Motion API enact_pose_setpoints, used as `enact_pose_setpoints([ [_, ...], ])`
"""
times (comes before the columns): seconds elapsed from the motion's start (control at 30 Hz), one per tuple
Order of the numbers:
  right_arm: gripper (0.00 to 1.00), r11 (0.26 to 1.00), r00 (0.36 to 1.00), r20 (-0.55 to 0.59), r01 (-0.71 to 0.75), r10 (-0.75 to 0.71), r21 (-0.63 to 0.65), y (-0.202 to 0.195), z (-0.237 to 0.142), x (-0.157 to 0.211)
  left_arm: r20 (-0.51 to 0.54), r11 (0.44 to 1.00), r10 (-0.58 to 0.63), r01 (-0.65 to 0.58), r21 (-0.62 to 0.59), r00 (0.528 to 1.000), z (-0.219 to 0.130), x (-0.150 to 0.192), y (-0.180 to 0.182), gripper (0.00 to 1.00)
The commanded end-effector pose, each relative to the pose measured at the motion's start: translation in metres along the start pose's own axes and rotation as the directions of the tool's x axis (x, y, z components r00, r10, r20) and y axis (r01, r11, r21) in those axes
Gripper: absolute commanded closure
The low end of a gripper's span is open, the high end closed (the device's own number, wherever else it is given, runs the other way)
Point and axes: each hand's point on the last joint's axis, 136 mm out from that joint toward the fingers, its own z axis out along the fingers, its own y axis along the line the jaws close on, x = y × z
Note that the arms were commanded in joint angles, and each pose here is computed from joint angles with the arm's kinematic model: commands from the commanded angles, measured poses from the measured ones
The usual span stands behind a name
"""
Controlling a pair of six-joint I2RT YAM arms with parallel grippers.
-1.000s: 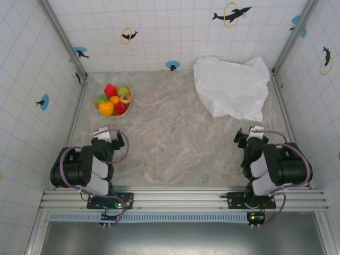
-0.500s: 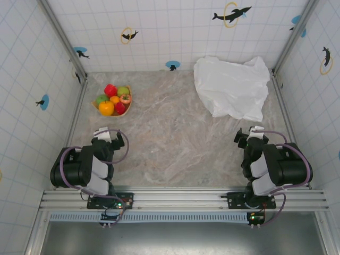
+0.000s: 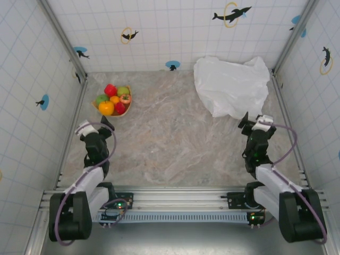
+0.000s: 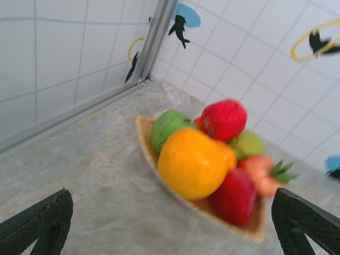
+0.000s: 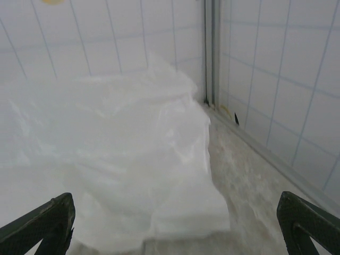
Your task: Place the fruits into the plastic bag
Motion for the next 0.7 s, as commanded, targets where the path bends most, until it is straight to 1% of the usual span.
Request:
enact_pose_setpoints([
  [0.0,0.00,0.999,0.999,-0.030,-0.034,0.033,-0.025,0.006,-0.001,-0.015,-0.169,0.979,-0.201,0.195,-0.052,0.965,0.000,0.005,-0.010,0.02],
  [0.03,0.00,0.998,0.998,-0.039,-0.046,0.044,-0.040,0.009,-0.002,-0.017,-0.203,0.976,-0.217,0.218,-0.016,0.955,0.000,0.002,-0.022,0.02],
  [0.1,0.00,0.994,0.997,-0.063,-0.059,0.053,-0.088,0.021,-0.001,-0.022,-0.280,0.957,-0.237,0.273,0.095,0.930,-0.002,-0.001,-0.051,0.02],
  [0.2,0.00,0.985,0.995,-0.096,-0.032,0.016,-0.167,0.045,0.001,-0.025,-0.379,0.902,-0.244,0.353,0.248,0.892,-0.012,-0.001,-0.091,0.02],
  [0.23,0.00,0.982,0.994,-0.109,-0.015,-0.006,-0.188,0.052,0.002,-0.023,-0.406,0.891,-0.232,0.360,0.276,0.884,-0.015,0.001,-0.100,0.02],
  [0.3,0.00,0.974,0.987,-0.147,0.027,-0.061,-0.227,0.068,0.008,-0.018,-0.453,0.879,-0.182,0.352,0.323,0.872,-0.021,0.006,-0.122,0.02],
  [0.43,0.00,0.946,0.964,-0.195,0.119,-0.183,-0.301,0.099,0.018,-0.006,-0.503,0.883,-0.042,0.268,0.387,0.864,-0.032,0.023,-0.156,0.02],
  [0.57,0.00,0.908,0.924,-0.230,0.210,-0.305,-0.362,0.128,0.032,0.014,-0.563,0.858,0.060,0.246,0.452,0.825,-0.045,0.045,-0.186,0.02],
  [0.67,0.00,0.879,0.885,-0.266,0.259,-0.382,-0.400,0.148,0.047,0.032,-0.594,0.852,0.100,0.240,0.465,0.798,-0.050,0.059,-0.196,0.02],
])
